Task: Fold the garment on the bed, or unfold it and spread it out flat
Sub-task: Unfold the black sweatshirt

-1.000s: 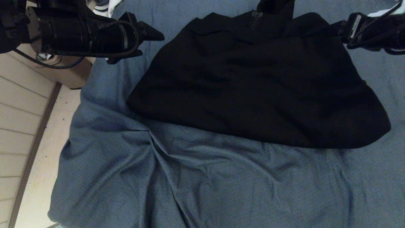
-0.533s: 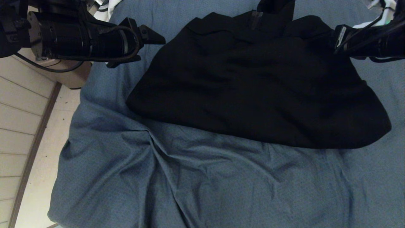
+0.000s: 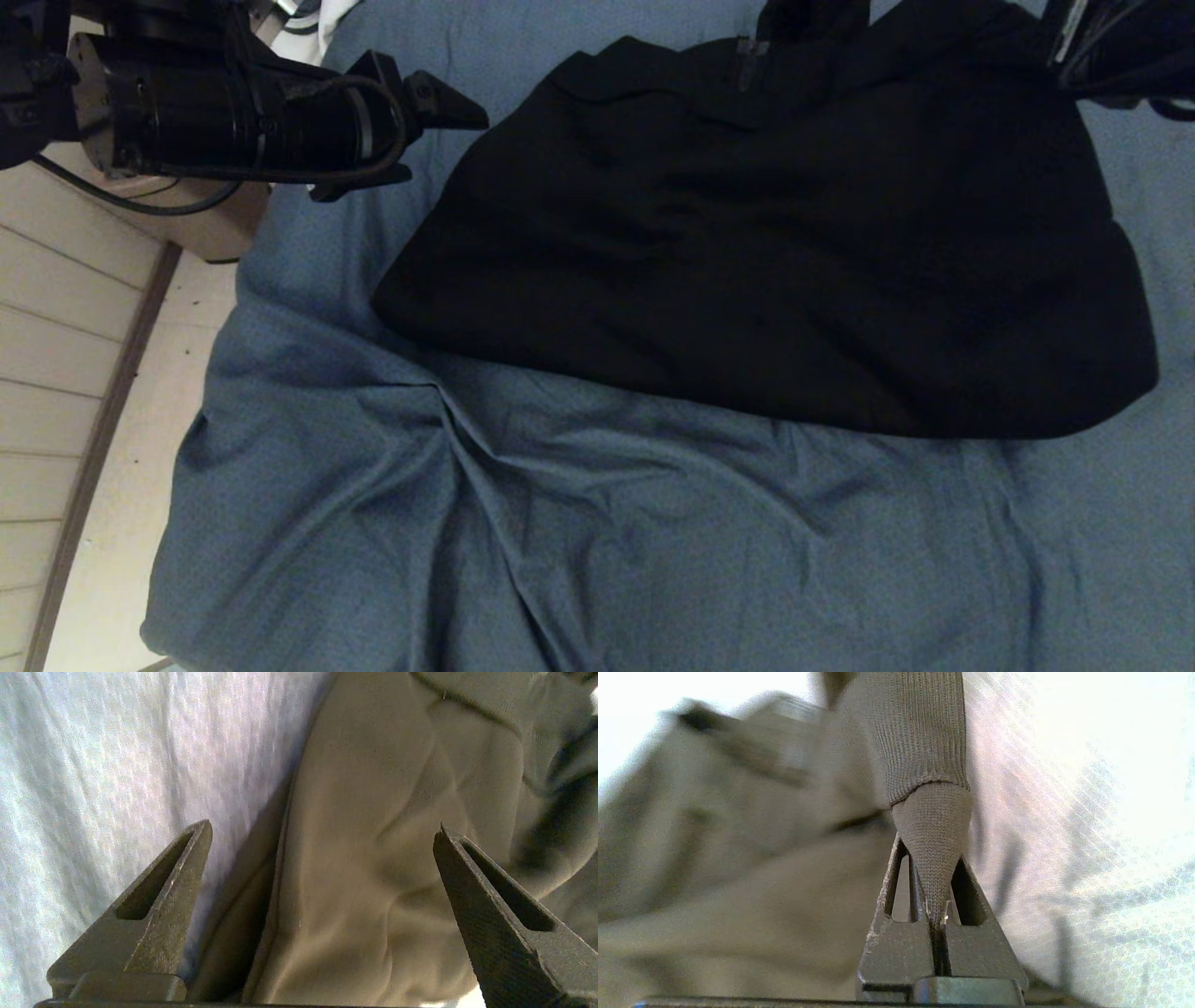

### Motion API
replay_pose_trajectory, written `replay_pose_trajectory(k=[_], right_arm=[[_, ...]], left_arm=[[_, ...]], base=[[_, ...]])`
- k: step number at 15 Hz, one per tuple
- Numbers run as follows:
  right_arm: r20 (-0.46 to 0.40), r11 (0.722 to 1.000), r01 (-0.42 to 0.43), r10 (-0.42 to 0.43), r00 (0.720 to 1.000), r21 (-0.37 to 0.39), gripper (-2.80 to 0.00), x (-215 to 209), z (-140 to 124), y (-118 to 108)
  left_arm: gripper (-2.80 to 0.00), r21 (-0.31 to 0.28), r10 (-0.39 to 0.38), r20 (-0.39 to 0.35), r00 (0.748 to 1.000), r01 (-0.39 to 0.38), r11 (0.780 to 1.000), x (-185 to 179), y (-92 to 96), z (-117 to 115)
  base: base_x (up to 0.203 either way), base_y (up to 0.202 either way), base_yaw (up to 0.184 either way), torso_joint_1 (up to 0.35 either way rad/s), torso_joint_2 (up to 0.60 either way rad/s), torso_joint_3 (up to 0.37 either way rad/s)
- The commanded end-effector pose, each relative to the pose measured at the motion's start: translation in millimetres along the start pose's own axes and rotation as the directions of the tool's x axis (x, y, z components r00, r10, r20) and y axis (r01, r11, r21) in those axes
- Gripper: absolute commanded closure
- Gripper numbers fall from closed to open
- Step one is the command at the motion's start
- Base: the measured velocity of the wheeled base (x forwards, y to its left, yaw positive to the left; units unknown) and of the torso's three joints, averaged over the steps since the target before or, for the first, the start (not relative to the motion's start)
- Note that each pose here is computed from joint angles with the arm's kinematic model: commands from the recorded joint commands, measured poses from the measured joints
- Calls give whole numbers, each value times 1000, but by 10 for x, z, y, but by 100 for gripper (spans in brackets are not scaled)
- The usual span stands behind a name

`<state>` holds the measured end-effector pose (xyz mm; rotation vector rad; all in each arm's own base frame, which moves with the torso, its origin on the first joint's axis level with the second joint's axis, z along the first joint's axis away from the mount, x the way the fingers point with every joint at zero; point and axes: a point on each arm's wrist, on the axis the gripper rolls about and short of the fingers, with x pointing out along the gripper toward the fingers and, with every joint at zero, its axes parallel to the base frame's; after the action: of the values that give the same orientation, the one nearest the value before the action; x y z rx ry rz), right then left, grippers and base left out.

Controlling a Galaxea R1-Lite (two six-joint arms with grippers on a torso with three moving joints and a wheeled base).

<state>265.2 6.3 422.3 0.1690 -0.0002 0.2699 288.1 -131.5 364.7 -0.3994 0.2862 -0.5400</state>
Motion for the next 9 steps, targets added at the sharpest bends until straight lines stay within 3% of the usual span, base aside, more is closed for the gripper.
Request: replay_pose_trajectory(k=[1,4,9], right_arm=[[82,997,-69,71,994,-25,0,-423,203,278],[117,984,-174,178,977,-43,0,-823,264,550],[47,946,-322,323,945,-31,0,-1494,129,773]], left_arm=[[-280,-6,2,-14,1000,-2,1000,-64,2,-40],[-280,-11,5,-20,1000,-6,1000,-130,17,-92],[-280,-4,-13,28,1000,13,1000,-205,20,-123]], base=[[0,0,0,0,0,0],[0,0,0,0,0,0],[0,0,0,0,0,0]])
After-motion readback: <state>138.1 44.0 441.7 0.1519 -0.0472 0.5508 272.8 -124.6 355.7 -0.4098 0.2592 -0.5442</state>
